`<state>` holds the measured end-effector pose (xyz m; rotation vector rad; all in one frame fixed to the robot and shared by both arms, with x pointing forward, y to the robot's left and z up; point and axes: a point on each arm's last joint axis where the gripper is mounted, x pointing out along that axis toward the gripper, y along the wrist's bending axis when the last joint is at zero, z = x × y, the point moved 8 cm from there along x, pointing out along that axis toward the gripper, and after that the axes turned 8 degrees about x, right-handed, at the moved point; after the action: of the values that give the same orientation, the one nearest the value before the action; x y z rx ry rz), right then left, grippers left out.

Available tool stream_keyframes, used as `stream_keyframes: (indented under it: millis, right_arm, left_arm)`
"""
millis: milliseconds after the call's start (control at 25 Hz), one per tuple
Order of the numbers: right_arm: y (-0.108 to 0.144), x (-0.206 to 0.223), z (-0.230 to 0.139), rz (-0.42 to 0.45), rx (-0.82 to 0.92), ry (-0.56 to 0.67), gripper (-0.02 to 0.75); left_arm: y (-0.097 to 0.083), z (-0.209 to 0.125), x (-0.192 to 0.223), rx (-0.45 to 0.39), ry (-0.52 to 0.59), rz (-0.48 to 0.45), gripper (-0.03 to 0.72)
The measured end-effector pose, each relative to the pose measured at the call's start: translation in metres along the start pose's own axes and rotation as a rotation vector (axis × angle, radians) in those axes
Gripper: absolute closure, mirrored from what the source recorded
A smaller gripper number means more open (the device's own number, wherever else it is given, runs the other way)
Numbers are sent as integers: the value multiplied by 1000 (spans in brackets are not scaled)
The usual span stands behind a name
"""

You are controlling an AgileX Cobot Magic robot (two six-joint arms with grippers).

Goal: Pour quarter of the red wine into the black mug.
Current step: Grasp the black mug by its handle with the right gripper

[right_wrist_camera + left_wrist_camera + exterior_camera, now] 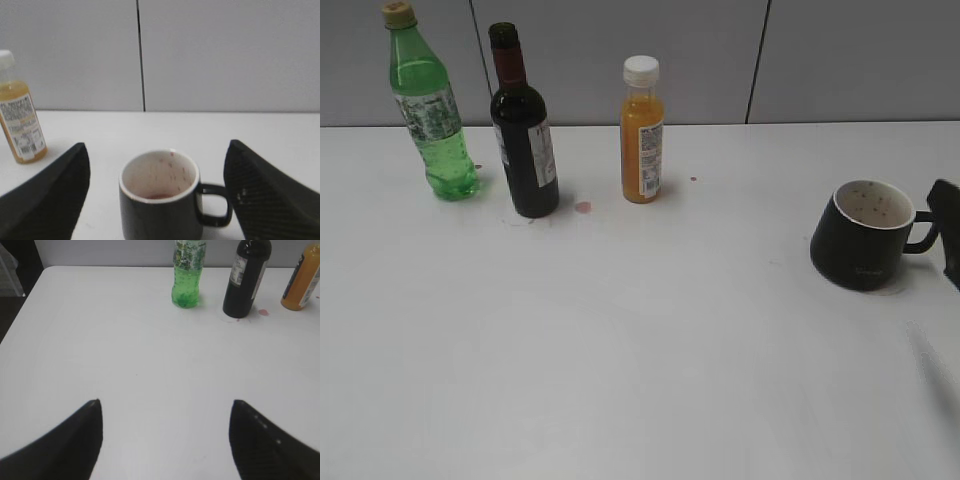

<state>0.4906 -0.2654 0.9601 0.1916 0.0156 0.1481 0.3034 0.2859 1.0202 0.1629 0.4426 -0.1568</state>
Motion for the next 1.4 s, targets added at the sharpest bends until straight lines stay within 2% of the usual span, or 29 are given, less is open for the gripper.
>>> stream_keyframes:
  millis: [160,360,600,840,1000,1400]
  right_arm:
    - [-8,-5,-35,-34,13,119,101]
    - [-15,-7,-46,-69,-11,160,101]
    - [-32,-9,-50,-161,-60,176,101]
    - [-51,-12,-86,-247,-95,325,101]
    - [-56,1,-95,-222,-98,355,101]
    - [-91,27,-91,-128,-72,324,101]
  left_arm:
    - [0,0,0,0,0,0,99]
    - [0,0,0,1,0,1,99]
    - [0,0,0,1,0,1,99]
    - [0,0,0,0,0,0,99]
    - [0,0,0,0,0,0,99]
    - [0,0,0,0,0,0,99]
